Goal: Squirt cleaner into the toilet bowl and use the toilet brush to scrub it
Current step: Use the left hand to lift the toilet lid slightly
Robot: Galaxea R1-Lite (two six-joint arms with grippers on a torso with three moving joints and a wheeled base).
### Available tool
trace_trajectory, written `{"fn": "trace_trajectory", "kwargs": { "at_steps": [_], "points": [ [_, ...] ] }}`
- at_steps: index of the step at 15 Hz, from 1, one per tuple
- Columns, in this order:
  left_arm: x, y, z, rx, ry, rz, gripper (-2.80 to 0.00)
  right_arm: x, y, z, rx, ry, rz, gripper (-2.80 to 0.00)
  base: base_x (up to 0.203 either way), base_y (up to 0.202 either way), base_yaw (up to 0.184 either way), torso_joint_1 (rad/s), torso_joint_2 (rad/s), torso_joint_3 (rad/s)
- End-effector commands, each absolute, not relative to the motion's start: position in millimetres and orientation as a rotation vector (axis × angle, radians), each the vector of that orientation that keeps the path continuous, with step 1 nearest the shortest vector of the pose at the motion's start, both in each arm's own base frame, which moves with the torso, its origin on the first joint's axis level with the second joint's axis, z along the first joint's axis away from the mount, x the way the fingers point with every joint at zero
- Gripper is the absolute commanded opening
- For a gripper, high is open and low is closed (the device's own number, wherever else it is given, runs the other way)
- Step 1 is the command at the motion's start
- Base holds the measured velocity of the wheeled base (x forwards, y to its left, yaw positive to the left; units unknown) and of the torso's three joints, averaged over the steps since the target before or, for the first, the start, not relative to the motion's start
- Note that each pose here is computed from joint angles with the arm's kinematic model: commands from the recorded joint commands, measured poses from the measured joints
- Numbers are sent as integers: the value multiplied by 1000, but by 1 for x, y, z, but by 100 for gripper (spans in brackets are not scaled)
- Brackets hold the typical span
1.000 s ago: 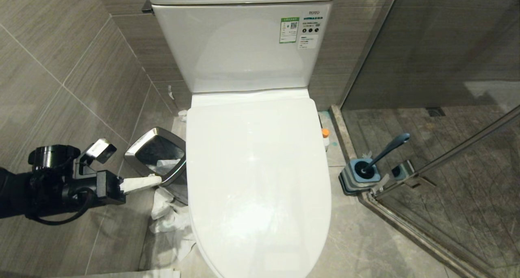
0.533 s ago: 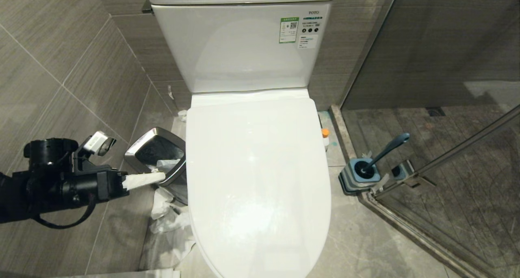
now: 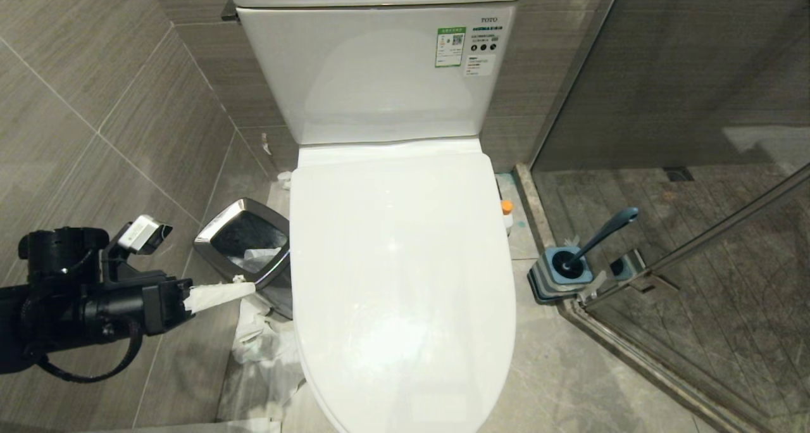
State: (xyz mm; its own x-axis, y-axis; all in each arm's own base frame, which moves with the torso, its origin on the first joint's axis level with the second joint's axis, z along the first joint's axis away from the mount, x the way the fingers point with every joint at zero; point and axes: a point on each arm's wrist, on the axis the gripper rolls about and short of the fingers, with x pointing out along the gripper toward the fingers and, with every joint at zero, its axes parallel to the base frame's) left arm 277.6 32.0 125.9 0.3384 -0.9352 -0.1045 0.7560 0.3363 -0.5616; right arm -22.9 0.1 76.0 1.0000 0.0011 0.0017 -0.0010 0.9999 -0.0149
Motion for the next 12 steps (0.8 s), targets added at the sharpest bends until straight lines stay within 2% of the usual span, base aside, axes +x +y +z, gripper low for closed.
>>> {"fn": "trace_trajectory", "kwargs": {
  "at_steps": [1,6,12],
  "points": [
    [272,30,124,-462,455,-1161,0,-23,0,76,-15,-2,2,-280,0,0,0,0,0,0],
    [263,27,108,-488,485,-1163,0,-23,0,76,-15,-2,2,-280,0,0,0,0,0,0],
    [284,17,91,-445,496,-1166,0,-23,0,76,-15,-2,2,-280,0,0,0,0,0,0]
  ]
}}
